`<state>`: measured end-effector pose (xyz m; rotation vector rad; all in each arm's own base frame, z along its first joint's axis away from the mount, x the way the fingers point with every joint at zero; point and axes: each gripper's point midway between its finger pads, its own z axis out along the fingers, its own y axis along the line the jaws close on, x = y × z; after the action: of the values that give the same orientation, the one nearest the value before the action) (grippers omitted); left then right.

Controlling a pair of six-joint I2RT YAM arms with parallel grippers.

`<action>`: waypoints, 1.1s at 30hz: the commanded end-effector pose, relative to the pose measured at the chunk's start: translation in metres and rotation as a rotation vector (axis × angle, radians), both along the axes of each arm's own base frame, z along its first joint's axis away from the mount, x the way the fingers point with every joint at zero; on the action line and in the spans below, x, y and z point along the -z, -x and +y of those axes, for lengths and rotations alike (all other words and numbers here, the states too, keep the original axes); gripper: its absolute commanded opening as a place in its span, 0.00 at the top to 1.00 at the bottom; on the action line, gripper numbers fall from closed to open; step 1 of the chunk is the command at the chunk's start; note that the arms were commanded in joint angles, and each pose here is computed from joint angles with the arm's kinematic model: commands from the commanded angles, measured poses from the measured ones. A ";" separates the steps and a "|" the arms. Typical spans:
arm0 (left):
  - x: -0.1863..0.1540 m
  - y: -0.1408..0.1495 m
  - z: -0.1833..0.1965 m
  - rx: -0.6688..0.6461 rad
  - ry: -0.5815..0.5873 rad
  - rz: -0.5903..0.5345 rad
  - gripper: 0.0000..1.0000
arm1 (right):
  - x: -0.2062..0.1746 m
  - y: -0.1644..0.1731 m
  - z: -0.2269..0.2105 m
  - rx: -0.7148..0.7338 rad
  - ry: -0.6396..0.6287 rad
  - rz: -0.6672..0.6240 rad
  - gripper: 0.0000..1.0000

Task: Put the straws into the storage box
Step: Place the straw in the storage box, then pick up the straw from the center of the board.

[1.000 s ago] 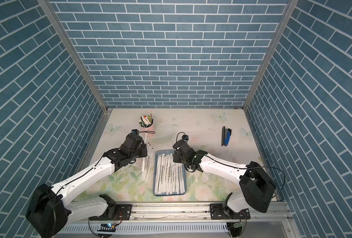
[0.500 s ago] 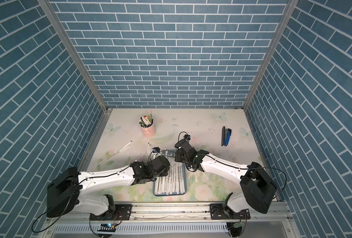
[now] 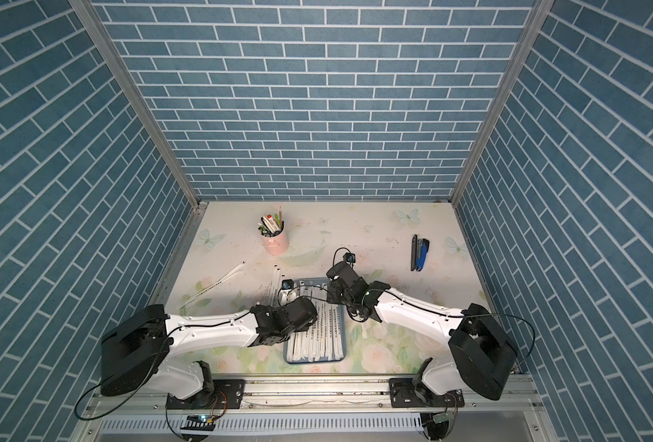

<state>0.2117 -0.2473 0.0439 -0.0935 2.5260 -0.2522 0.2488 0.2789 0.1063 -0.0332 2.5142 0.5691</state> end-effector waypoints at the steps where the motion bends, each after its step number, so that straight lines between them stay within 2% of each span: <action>1: 0.010 0.001 0.004 0.015 -0.027 0.005 0.99 | -0.004 0.000 -0.002 -0.016 0.004 -0.022 0.66; 6: 0.012 -0.002 0.002 0.034 -0.046 0.008 0.94 | -0.003 0.001 -0.004 -0.019 0.010 -0.021 0.66; 13: -0.010 -0.006 0.002 0.036 -0.042 -0.025 0.75 | -0.002 -0.001 -0.021 -0.063 0.047 -0.017 0.65; 16: -0.030 -0.008 -0.006 0.071 -0.013 -0.047 0.65 | 0.003 -0.004 -0.046 -0.096 0.118 -0.005 0.64; 20: -0.067 -0.017 -0.010 0.102 0.014 -0.103 0.53 | 0.015 -0.003 -0.084 -0.173 0.276 0.035 0.64; 25: -0.109 -0.040 0.012 0.112 0.037 -0.193 0.40 | 0.032 0.007 -0.111 -0.237 0.370 0.107 0.63; 28: -0.116 -0.055 0.042 0.090 0.033 -0.222 0.33 | 0.041 0.008 -0.115 -0.261 0.390 0.133 0.62; 33: -0.118 -0.068 0.068 0.106 0.051 -0.234 0.29 | 0.052 0.005 -0.110 -0.307 0.406 0.161 0.62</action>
<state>0.2828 -0.1846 0.1746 -0.0719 2.2597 -0.3623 0.2513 0.1705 0.0646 -0.4378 2.7187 0.1955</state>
